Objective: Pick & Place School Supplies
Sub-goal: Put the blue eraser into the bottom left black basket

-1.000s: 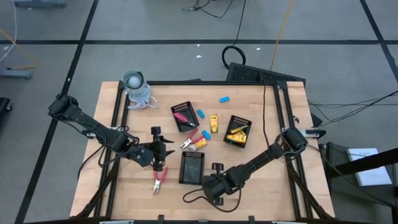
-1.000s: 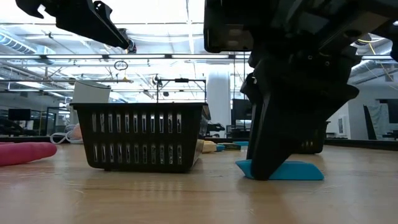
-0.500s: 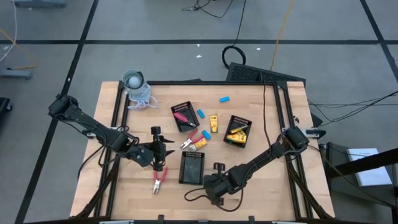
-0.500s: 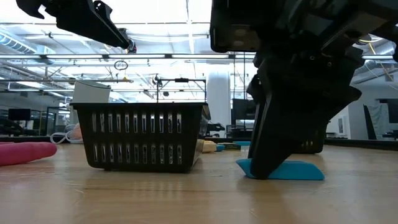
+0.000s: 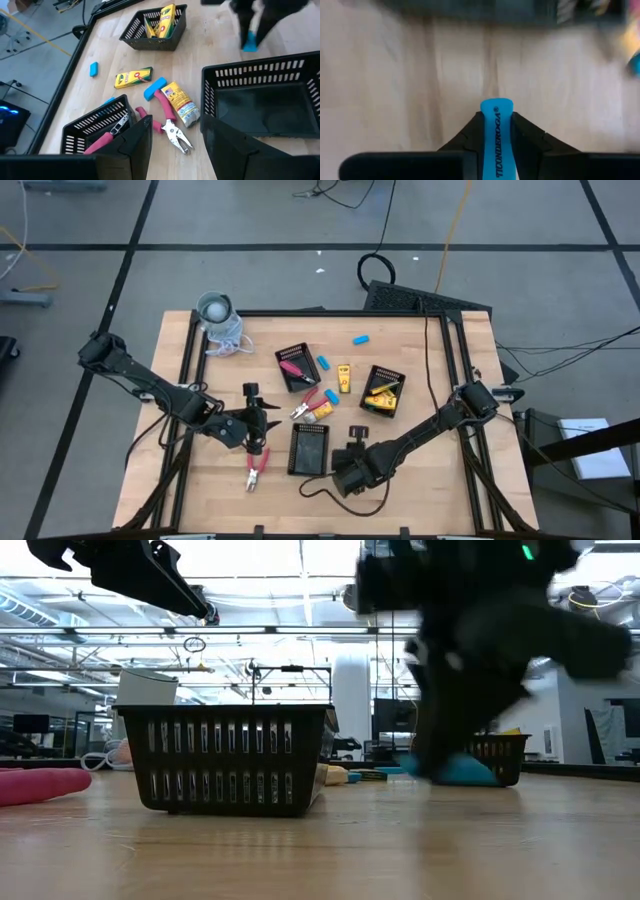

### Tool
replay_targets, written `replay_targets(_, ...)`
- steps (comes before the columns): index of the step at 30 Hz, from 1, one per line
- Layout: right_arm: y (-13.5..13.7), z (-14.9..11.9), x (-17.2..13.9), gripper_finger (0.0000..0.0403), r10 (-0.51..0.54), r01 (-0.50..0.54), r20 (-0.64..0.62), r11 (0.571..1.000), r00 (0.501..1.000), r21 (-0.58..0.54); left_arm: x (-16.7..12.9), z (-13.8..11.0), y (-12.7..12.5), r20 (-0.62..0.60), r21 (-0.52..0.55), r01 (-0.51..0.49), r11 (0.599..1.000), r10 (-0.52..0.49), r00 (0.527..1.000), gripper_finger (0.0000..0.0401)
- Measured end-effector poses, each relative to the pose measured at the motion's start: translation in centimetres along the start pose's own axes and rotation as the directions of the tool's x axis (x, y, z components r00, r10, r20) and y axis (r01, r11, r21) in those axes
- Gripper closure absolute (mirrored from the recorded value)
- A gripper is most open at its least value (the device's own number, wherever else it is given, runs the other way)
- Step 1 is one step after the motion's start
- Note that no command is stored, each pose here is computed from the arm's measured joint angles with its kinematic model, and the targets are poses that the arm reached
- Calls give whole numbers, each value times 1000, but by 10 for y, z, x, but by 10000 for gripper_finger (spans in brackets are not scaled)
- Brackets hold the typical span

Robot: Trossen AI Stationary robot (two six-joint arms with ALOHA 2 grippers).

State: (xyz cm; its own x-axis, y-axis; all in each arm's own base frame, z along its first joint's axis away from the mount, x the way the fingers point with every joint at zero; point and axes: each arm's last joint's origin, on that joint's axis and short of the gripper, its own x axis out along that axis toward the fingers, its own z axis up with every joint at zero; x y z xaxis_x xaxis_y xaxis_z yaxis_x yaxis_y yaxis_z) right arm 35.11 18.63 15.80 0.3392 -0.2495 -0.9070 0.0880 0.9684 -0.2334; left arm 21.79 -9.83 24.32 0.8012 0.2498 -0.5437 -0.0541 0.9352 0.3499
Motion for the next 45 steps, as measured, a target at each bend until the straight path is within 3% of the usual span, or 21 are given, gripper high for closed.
replay_targets(18, -10, 54, -49, 347, 2, 25, 190, 990, 982, -139, 2, -1, 3, -12, 1, -23, 1000, 23, 1000, 224)
replay_targets(27, -39, 80, -28, 347, 156, -105, 263, 974, 952, -198, 2, -2, 5, -22, 23, -57, 998, 57, 998, 224)
replay_targets(35, -67, 84, 3, 348, 230, -170, 270, 959, 935, -228, 6, -3, 11, -45, 19, -83, 996, 84, 995, 224)
replay_targets(37, -72, 84, 9, 332, 253, -183, 279, 950, 927, -254, 7, -3, 13, -48, 17, -90, 996, 90, 995, 224)
replay_targets(45, -87, 92, 17, 198, 408, -313, 303, 896, 861, -316, 10, -4, 18, -58, 6, -109, 994, 109, 992, 224)
